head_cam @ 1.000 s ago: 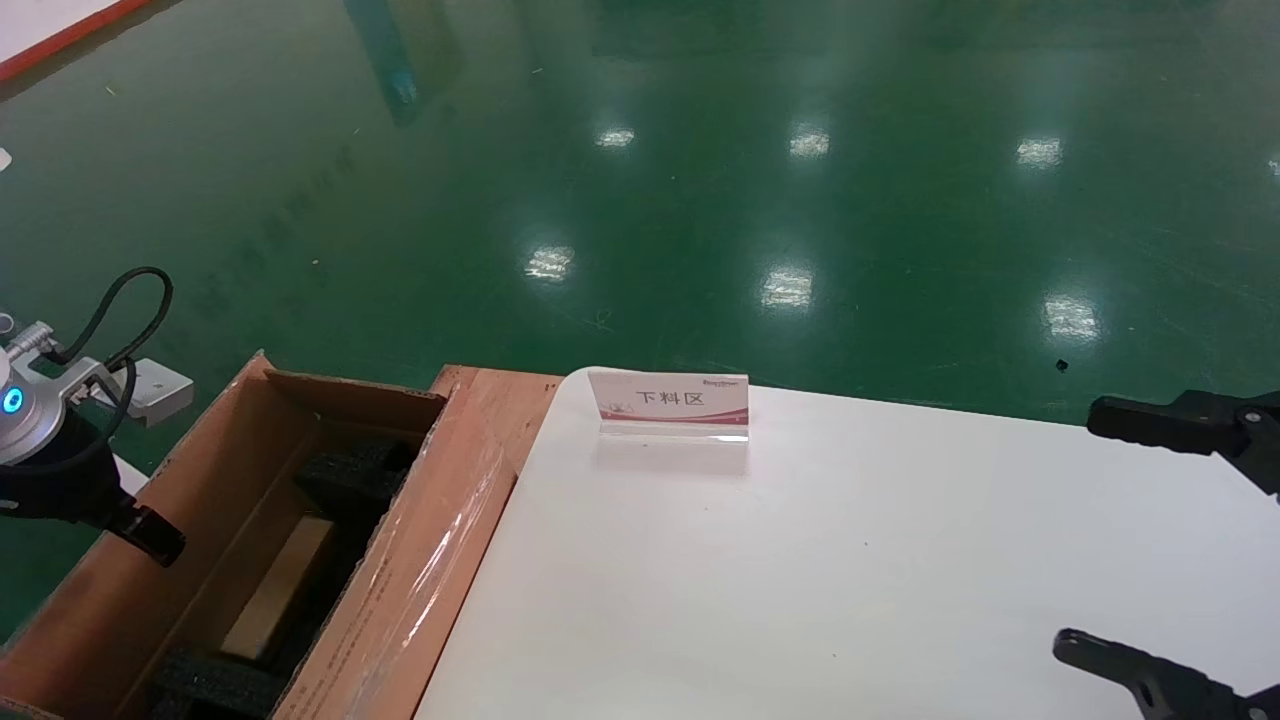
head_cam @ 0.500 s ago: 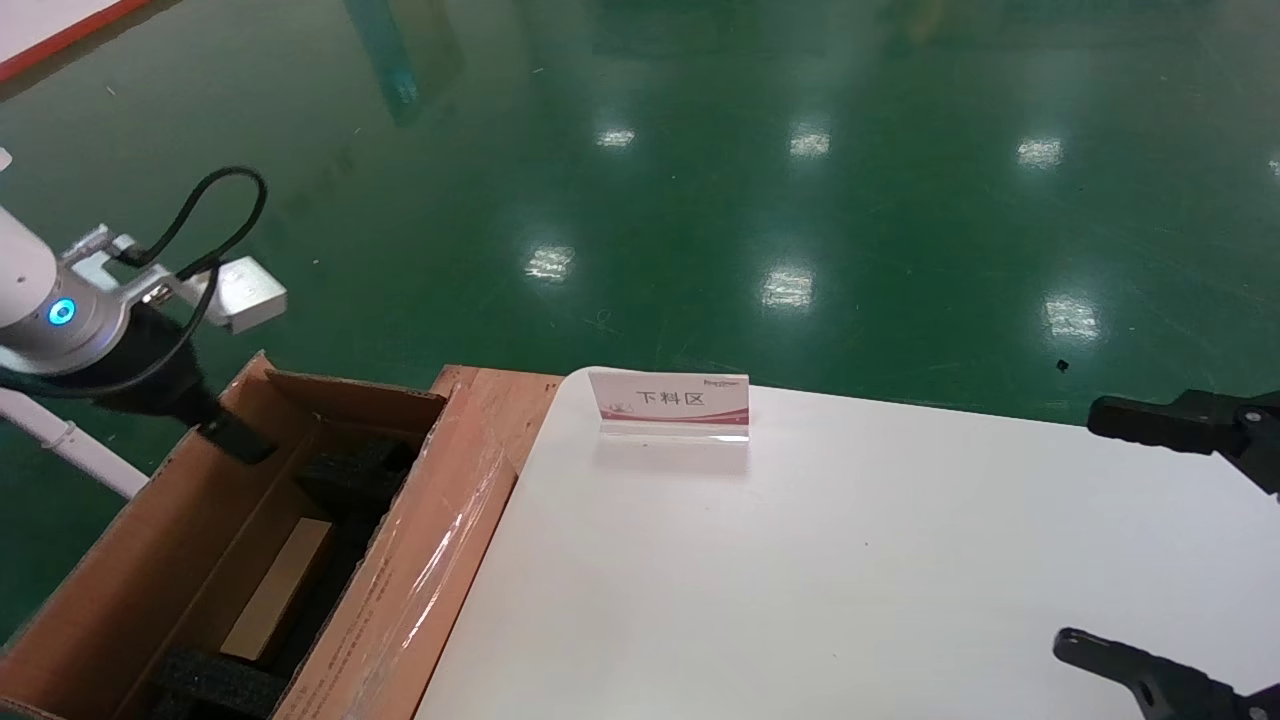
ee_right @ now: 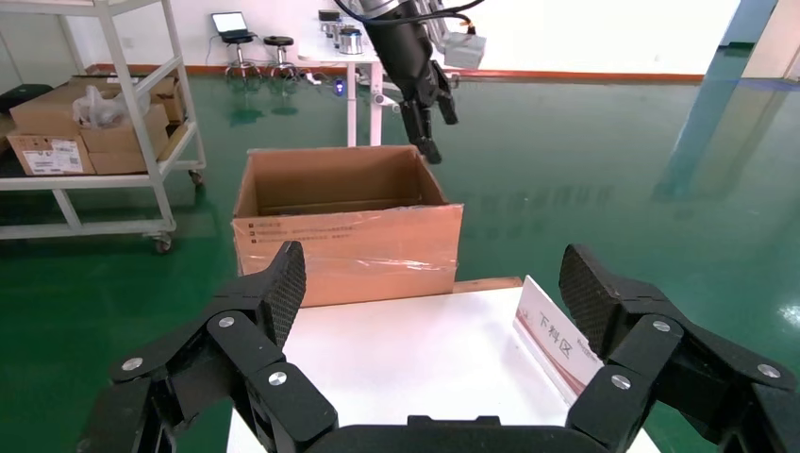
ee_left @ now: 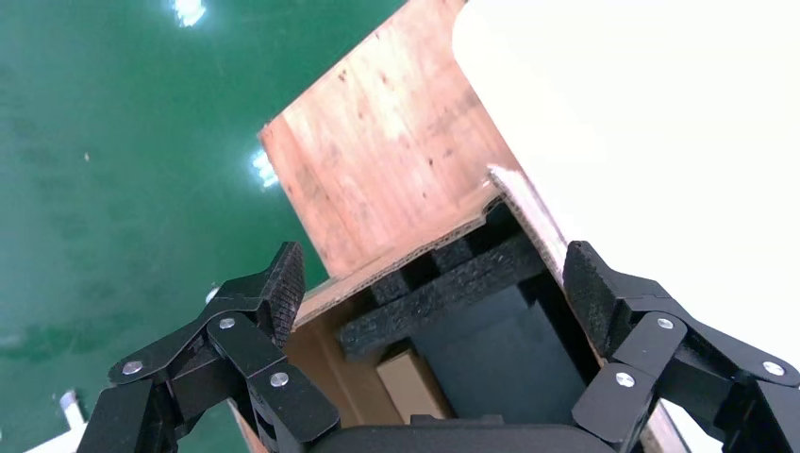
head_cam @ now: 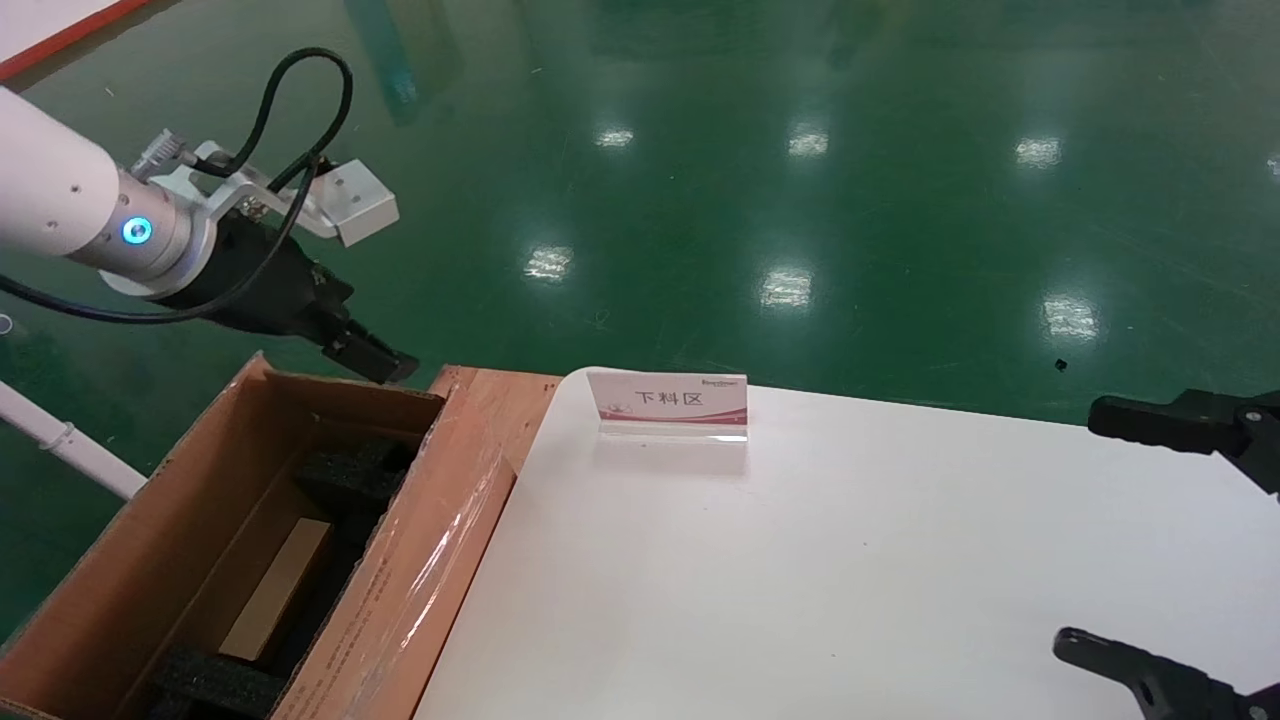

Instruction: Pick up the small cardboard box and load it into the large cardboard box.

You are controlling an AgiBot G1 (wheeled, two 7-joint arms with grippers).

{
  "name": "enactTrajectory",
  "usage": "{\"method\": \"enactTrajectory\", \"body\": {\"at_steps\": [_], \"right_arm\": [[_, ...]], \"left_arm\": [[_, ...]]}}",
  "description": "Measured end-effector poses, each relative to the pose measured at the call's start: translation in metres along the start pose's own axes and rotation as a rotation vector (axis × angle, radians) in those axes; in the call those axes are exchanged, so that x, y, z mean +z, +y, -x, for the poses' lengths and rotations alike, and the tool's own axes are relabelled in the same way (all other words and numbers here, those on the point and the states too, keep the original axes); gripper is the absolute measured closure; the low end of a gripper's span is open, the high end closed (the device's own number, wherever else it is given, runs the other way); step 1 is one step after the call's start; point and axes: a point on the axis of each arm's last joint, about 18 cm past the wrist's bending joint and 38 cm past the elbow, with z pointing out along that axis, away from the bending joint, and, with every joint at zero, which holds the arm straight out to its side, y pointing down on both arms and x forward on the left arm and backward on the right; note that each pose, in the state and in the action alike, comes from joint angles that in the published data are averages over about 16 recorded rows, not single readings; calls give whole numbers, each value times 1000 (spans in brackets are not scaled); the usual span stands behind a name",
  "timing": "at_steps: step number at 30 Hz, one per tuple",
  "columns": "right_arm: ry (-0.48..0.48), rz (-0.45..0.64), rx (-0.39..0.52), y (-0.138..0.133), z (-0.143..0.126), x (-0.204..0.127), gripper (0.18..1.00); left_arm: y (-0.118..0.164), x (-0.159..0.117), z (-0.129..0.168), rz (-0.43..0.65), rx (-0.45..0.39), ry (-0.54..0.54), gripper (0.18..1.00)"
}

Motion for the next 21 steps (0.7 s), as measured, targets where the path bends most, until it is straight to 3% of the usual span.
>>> {"method": "enactTrajectory", "body": {"at_steps": [9, 21], "right_arm": [[0, 0, 0, 0, 0, 0, 178], [0, 0, 0, 0, 0, 0, 178]], "left_arm": [[-22, 10, -34, -66, 63, 136, 184], [-45, 23, -102, -203, 187, 431, 184]]}}
